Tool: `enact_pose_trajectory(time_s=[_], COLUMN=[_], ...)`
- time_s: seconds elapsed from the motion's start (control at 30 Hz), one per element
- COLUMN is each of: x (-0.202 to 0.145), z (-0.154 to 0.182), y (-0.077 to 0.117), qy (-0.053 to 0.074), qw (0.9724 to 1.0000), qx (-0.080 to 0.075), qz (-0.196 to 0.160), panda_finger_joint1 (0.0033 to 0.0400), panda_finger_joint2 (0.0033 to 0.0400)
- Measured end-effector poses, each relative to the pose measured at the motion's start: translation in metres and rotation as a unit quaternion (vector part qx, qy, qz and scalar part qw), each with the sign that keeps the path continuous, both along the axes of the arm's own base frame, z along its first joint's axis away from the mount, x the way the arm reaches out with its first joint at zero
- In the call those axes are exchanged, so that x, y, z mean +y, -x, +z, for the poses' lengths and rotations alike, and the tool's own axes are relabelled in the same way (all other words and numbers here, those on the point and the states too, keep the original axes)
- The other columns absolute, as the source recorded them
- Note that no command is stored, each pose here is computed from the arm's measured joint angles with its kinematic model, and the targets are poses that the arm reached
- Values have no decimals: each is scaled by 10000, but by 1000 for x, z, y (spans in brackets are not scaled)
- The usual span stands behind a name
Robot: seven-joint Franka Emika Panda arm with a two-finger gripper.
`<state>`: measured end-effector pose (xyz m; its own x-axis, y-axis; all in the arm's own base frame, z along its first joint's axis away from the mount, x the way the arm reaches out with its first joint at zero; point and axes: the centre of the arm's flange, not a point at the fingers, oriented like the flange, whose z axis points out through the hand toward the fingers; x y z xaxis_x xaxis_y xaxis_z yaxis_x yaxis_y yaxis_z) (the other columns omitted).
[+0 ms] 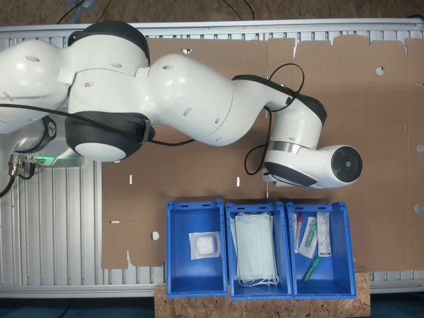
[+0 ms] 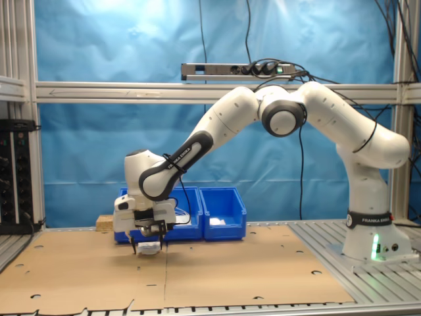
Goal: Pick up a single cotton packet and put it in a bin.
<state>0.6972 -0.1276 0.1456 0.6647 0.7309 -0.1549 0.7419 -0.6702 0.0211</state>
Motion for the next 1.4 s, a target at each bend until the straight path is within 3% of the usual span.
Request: enact_pose_trajectory(time_s=[0.53,0.57,0.73,0.77,0.9,0.93,1.2,1.23,1.4], x=[0,0,0,0,0,0,0,0,0], z=[0,0,0,0,0,0,0,0,0], y=[0,0,0,0,0,0,0,0,0], qy=[0,0,0,0,0,0,0,0,0], qw=[10000,10000,10000,10000,10000,10000,10000,10000,10000], qx=[0,0,0,0,0,0,0,0,0], qz=[0,0,0,0,0,0,0,0,0], panda_finger_joint1=[400,266,266,186,186,95,95,49,49], panda_finger_joint2=[400,266,266,186,186,95,95,49,49])
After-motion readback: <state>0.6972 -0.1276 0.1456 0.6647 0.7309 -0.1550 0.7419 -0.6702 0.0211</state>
